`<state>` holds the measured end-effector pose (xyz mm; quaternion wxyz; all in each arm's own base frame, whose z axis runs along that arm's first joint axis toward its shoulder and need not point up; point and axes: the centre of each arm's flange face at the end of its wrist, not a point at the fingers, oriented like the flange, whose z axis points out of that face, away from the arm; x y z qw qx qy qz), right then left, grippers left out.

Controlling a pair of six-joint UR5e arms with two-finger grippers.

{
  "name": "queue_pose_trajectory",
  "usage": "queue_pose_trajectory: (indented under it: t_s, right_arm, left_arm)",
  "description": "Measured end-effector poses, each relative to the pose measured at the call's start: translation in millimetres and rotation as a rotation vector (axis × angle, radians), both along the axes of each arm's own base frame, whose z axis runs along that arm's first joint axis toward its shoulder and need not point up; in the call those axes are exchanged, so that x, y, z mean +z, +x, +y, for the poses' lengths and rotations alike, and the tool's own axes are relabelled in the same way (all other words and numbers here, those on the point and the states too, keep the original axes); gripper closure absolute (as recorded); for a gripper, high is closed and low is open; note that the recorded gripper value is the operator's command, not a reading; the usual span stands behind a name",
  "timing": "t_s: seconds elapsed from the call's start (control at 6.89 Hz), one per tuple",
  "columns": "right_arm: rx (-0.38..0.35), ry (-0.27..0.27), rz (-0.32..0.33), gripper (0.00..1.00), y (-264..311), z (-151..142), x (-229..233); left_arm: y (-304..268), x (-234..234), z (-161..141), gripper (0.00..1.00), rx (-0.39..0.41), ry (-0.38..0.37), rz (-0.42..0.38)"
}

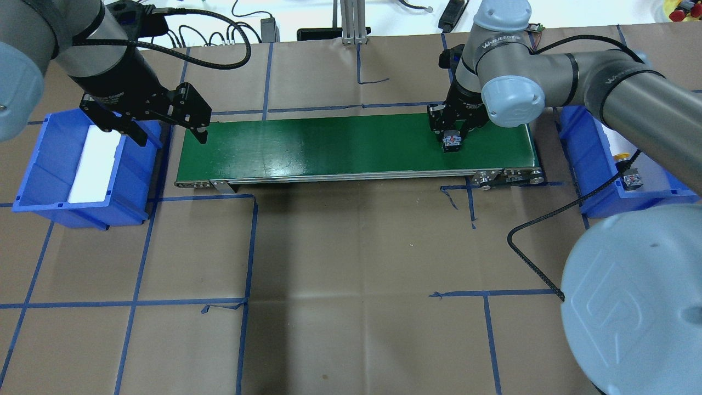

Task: Transport two buttons from left to right
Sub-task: 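Carry the red button with the right gripper over the bin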

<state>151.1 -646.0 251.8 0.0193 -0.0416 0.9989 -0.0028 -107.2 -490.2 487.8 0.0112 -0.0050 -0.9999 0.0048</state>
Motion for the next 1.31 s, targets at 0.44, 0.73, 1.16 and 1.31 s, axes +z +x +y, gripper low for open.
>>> queue_pose_trajectory:
  t_s: [0.44, 0.73, 1.16, 1.31]
  right_arm:
    - [-0.046, -0.059, 0.084, 0.95, -56, 12, 74]
    - [-0.065, -0.078, 0.097, 0.95, -159, 13, 99]
    - [-0.067, -0.094, 0.116, 0.95, -271, 8, 111]
    - [-0.046, -0.090, 0.120, 0.95, -284, -2, 107]
  left_arm:
    - [0, 0, -1, 0.00, 0.000, 0.000, 0.001]
    - [0, 0, -1, 0.00, 0.003, 0.000, 0.001]
    - [0, 0, -1, 0.00, 0.006, 0.000, 0.001]
    - [0, 0, -1, 0.00, 0.006, 0.000, 0.001]
